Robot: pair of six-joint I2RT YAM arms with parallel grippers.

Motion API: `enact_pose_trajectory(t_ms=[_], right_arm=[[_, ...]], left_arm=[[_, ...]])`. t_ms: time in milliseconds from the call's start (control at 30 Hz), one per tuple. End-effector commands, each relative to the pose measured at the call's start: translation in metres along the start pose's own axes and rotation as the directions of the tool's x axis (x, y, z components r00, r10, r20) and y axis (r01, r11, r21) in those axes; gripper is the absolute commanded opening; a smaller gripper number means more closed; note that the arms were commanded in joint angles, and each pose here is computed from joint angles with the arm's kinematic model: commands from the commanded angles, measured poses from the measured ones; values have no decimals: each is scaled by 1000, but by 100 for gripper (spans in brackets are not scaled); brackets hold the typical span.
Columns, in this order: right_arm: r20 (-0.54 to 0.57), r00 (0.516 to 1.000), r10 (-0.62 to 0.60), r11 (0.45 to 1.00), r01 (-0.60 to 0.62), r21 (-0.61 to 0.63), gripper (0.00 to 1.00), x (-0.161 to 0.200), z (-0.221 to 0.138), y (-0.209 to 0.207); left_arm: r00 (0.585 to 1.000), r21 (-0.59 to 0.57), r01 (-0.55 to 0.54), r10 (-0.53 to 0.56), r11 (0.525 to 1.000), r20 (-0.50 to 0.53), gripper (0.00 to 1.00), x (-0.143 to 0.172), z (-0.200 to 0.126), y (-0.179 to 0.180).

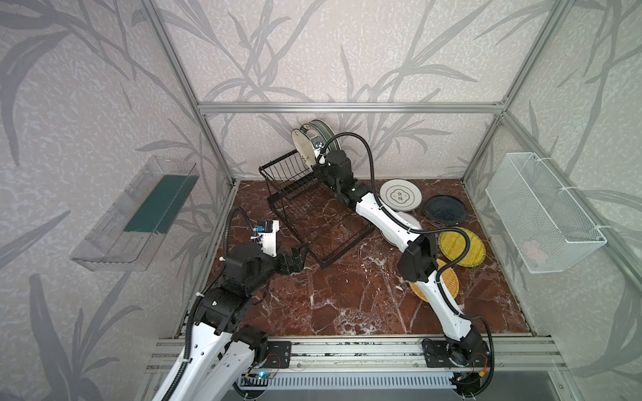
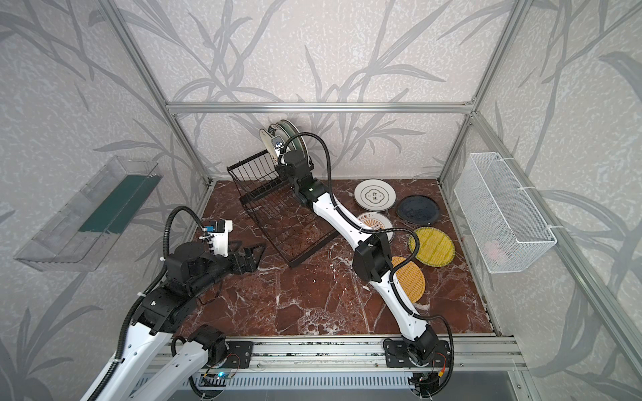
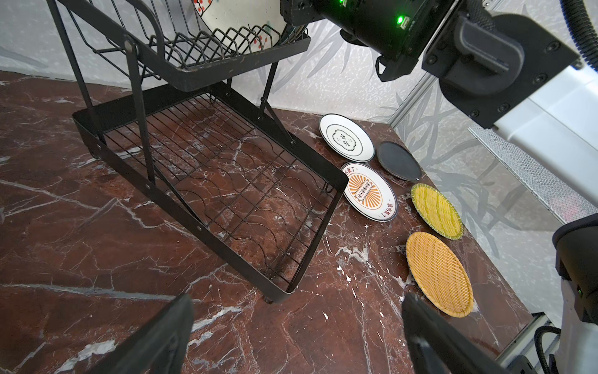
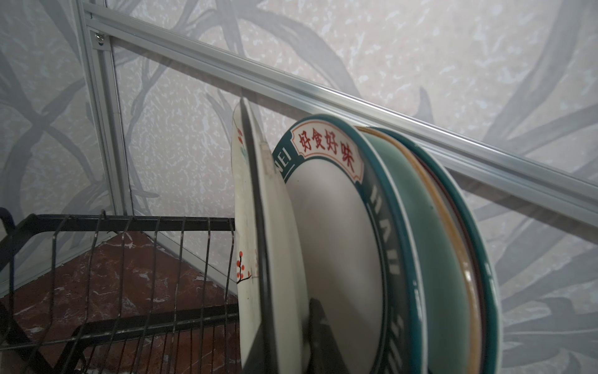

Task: Load plates into a dish rack
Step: Place the plate on the dish rack.

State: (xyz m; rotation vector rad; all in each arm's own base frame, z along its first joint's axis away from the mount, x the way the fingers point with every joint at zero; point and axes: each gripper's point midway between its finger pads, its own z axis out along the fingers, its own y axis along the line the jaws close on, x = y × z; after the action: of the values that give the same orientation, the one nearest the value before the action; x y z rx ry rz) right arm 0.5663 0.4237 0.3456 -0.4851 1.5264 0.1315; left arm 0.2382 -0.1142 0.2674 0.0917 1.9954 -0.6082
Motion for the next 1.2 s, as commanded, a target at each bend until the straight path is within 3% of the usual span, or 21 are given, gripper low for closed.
enact_pose_trajectory(t_ms=[0, 133, 700, 1167], right_arm=[[135, 988, 71, 997, -74, 17, 2, -49, -8, -14], [139, 988, 74, 997, -77, 16, 16, -53, -10, -16], [206, 975, 79, 996, -86, 23, 27, -92, -30, -27], [246, 969, 36, 994, -59, 87, 55, -109, -38, -43]], left_arm=[[1000, 12, 1, -1, 1000, 8, 99, -1, 1, -1], [1000, 12, 1, -1, 1000, 7, 99, -1, 1, -1], [1000, 20, 4, -5, 1000, 9, 99, -2, 0, -2], [1000, 29, 6, -6, 1000, 13, 99, -2, -1, -3]])
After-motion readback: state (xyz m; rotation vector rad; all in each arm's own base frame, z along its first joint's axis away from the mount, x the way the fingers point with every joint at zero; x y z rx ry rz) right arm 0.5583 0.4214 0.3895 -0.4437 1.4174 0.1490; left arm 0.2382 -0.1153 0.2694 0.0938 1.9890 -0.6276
